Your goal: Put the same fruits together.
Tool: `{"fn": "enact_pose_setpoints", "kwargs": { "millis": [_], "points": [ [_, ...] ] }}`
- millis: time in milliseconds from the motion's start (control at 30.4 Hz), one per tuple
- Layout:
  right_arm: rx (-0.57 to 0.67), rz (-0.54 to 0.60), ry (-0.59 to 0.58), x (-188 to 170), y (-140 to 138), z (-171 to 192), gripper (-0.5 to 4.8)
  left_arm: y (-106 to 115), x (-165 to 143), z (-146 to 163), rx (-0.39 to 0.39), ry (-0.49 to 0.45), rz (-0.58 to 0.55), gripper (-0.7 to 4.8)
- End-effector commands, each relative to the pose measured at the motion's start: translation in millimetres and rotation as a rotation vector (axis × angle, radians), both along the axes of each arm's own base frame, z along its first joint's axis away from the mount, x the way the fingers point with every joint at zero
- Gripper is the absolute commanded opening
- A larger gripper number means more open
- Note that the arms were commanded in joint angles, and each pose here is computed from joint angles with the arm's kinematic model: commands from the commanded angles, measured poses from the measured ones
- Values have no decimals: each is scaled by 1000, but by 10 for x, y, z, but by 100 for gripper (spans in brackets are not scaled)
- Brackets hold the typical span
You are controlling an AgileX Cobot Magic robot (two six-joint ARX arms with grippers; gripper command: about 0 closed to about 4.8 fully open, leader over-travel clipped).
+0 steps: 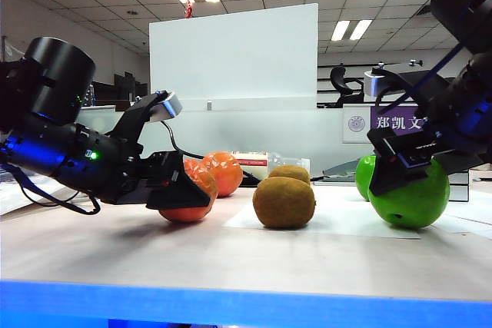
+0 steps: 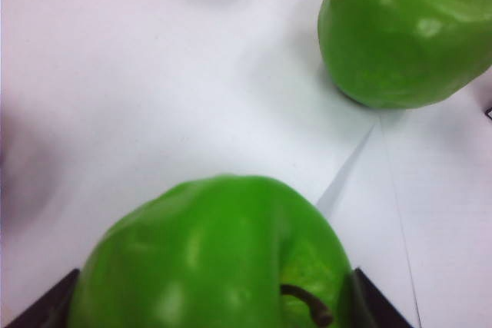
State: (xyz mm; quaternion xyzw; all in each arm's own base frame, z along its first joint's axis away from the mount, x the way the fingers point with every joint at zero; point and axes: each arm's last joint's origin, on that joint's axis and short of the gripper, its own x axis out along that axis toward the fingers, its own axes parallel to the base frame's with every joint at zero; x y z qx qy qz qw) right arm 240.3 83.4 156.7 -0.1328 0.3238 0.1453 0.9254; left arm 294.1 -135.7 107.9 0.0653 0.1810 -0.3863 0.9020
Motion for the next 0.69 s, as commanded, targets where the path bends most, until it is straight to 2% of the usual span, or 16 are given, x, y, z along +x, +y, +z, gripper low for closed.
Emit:
{"fn": "enact_pose_setpoints", "kwargs": {
  "millis": [33, 230, 527, 691],
  "points": [
    [-103, -23, 203, -156, -78, -241, -6, -6, 9, 19, -5, -5, -7, -6],
    [-70, -26, 113, -111, -62, -140, -6, -26, 66, 75, -11, -29, 1, -6],
    [-41, -40, -34, 75, -6, 116, -6, -113, 299, 268, -27, -112, 27, -6],
    [-47, -56, -98, 215, -57, 275, -6, -155, 427, 242, -6, -105, 42, -6]
  ]
}}
